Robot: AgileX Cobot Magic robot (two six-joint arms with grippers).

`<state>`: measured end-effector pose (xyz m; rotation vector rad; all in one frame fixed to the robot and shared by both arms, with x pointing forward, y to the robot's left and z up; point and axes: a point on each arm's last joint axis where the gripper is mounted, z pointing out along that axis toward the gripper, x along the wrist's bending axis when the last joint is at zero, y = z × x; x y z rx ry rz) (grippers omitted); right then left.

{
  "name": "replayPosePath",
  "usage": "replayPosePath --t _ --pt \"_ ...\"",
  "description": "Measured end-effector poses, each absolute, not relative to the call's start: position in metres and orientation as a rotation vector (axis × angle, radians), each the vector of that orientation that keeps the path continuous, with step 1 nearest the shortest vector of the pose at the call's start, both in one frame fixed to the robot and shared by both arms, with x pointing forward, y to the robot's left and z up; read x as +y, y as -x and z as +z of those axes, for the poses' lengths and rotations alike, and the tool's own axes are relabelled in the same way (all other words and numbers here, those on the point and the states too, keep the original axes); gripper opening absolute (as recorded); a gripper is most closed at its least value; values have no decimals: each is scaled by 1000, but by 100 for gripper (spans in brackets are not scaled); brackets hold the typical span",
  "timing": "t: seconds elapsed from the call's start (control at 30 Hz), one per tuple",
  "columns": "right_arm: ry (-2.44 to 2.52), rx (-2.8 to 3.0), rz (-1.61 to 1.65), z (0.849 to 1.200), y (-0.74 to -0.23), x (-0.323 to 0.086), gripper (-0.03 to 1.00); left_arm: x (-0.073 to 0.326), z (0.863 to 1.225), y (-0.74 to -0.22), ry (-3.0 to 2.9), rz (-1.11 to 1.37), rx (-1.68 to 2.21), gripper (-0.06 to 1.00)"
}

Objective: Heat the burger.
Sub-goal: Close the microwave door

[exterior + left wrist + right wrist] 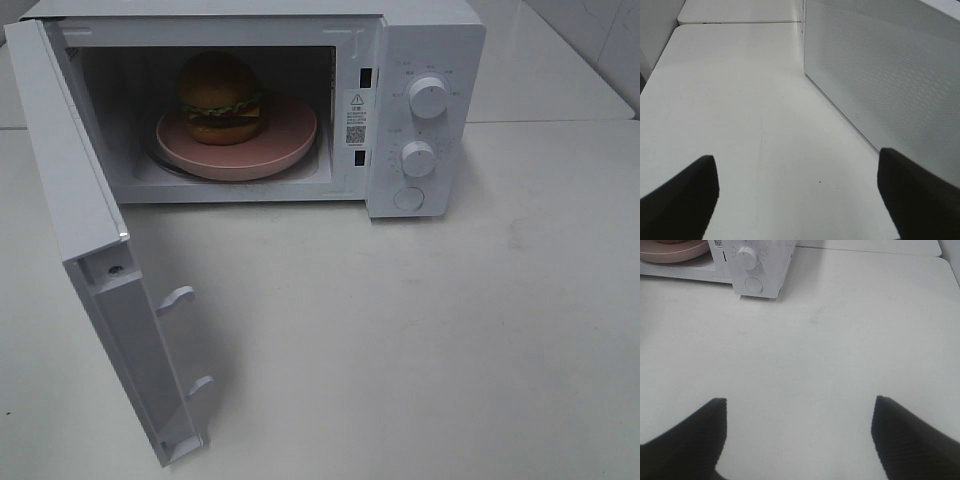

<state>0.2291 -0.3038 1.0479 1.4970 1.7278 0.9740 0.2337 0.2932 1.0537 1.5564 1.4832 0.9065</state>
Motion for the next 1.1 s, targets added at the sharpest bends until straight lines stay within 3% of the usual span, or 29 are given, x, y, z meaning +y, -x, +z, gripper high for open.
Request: replayPosePath --t 0.43,0.53,0.6,0.67,0.7,0.73,0.8,0.9,0.97,1.1 --pt "-1497 1728 974 1048 -229 -304 76 293 1066 -232 -1523 939 1451 80" --pt "-1497 1728 974 1048 -229 -304 76 294 1072 -240 -1510 948 1446 75" --pt "-1497 1728 974 1048 -229 -304 76 294 1076 -255 -1519 934 1466 60" --pt "-1497 1728 974 1048 -229 -304 76 295 1077 -258 -1520 932 1470 56" --pt "-1497 1728 974 1048 -229 -304 76 295 1079 -267 -1518 931 1475 45" --pt "-1497 1728 974 1048 -229 -304 76 295 1079 -267 -1518 931 1475 45" --pt "-1497 1728 974 1048 -229 -304 76 296 1080 -280 -1516 930 1484 27" --pt "-1497 1728 974 1048 -229 -304 76 296 1079 -285 -1514 932 1486 20" --pt "-1498 1729 972 1047 -229 -304 76 297 1070 -302 -1502 941 1492 1" --pt "-1498 1729 972 1047 -229 -304 76 299 1062 -314 -1490 953 1493 0"
